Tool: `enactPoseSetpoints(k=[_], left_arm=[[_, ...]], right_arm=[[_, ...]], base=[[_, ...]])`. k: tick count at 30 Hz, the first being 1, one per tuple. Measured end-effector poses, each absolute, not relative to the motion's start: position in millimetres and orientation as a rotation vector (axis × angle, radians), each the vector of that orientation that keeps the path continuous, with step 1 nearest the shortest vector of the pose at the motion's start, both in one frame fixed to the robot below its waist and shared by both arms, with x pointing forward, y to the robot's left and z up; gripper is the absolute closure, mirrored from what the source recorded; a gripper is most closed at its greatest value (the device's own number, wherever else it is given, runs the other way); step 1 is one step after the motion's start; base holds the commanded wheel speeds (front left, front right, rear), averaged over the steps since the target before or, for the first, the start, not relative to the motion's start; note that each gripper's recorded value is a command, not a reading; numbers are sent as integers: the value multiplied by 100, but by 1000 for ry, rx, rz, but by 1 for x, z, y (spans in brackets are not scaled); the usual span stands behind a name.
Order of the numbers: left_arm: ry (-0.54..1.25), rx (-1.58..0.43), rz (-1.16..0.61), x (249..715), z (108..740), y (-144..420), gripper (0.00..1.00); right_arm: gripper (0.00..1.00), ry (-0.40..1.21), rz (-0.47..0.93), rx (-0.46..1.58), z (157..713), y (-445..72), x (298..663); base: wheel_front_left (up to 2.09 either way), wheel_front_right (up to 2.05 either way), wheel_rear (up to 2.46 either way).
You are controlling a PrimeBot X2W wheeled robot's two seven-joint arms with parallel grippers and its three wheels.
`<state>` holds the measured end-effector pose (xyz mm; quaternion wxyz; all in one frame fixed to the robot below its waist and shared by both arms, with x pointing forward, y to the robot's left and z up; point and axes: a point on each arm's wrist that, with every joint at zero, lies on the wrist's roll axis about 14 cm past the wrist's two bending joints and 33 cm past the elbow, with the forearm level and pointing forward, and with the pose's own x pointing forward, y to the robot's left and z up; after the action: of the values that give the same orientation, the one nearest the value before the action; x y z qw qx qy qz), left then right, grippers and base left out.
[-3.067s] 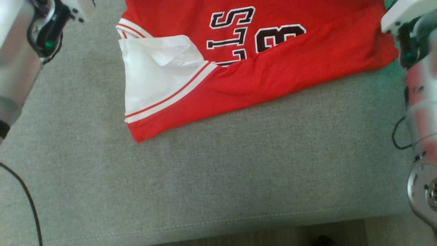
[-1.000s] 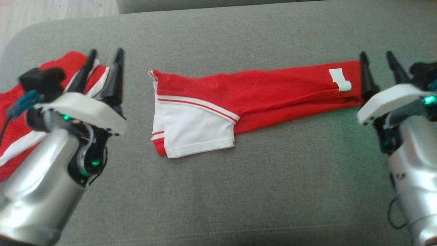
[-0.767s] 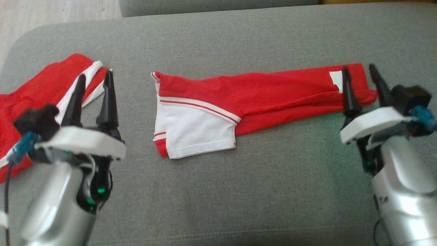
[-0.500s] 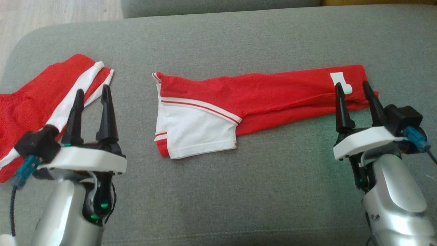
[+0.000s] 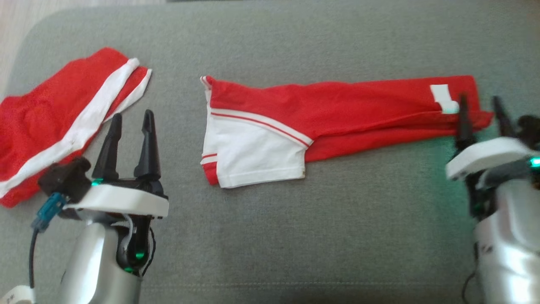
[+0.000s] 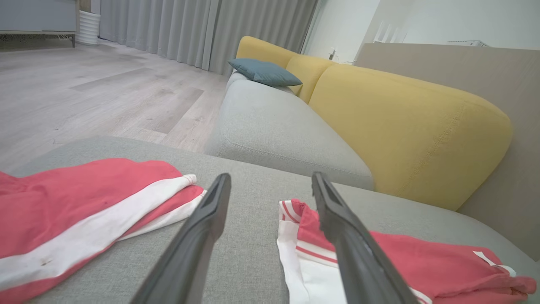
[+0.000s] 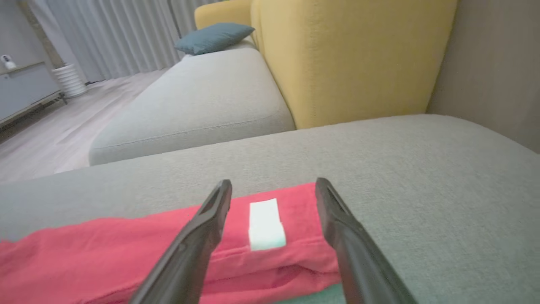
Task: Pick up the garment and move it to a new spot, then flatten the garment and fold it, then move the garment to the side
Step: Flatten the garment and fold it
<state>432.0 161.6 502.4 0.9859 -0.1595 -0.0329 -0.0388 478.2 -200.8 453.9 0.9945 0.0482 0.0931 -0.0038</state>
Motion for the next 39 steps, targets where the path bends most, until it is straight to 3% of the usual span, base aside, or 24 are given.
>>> enactPoseSetpoints(k=[10, 21, 36, 37, 38, 39], left_arm=[[-25, -303, -37, 443, 482, 177, 0], [18, -297, -14, 447, 463, 184, 0], [-13, -314, -23, 463, 470, 179, 0], [-14, -315, -21, 463, 470, 180, 0], [-15, -315, -17, 463, 470, 181, 0], [-17, -315, -15, 464, 471, 182, 0]], right_arm=[[0, 382, -222, 201, 406, -251, 504], [0, 539, -248, 199, 366, -249, 504], [0, 590, -225, 196, 359, -245, 505], [76, 591, -223, 198, 359, -244, 505], [100, 593, -219, 197, 359, -243, 505], [100, 595, -214, 200, 359, -241, 506]], base=[[0, 0, 0], [0, 0, 0], [0, 0, 0], [0, 0, 0], [0, 0, 0], [0, 0, 0]])
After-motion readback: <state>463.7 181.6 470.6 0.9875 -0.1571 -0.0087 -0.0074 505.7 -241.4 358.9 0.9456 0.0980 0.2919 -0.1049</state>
